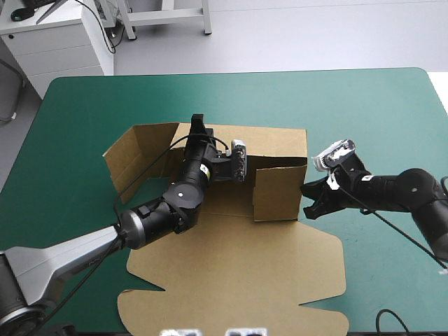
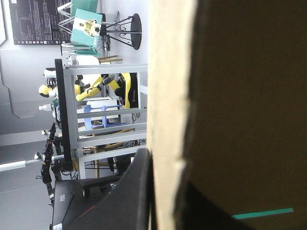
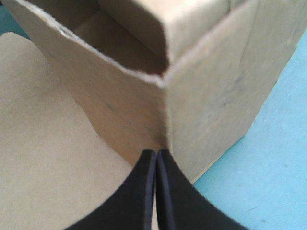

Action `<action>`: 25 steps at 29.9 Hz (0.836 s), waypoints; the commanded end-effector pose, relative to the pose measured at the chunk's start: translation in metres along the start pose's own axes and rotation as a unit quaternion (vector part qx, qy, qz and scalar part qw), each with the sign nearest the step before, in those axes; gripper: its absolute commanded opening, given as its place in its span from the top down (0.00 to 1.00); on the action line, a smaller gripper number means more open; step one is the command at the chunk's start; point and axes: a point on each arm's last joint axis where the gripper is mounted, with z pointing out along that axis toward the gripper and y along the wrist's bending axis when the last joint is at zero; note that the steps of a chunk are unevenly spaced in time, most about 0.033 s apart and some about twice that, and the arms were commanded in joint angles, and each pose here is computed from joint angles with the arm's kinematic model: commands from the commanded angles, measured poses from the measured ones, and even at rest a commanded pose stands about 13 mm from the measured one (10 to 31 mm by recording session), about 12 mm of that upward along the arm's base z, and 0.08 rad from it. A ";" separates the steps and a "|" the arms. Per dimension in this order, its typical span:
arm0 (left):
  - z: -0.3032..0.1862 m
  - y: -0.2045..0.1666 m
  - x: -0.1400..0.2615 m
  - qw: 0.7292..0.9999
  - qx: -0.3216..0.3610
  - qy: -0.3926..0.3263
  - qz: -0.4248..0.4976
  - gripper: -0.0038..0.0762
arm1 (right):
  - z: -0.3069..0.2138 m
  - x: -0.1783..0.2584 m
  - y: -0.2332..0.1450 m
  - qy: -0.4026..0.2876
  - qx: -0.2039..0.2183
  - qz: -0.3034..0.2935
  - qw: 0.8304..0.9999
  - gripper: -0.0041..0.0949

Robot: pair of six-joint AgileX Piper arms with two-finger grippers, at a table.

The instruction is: Fold the box

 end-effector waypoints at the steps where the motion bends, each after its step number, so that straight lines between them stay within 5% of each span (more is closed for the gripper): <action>1: -0.011 0.021 0.002 0.999 -0.034 -0.003 -0.020 0.96 | -0.039 -0.035 0.011 -0.101 0.041 -0.035 0.993 0.97; 11: -0.011 0.023 0.008 0.998 -0.047 0.033 -0.019 0.96 | -0.113 -0.104 0.019 -0.262 0.133 -0.009 0.956 0.97; 19: -0.012 0.025 0.013 0.996 -0.057 0.059 -0.034 0.96 | -0.108 -0.135 -0.009 -0.244 0.177 0.050 0.952 0.97; 25: -0.011 0.025 0.012 0.996 -0.055 0.056 -0.037 0.96 | -0.074 -0.145 -0.037 -0.184 0.163 0.112 0.963 0.97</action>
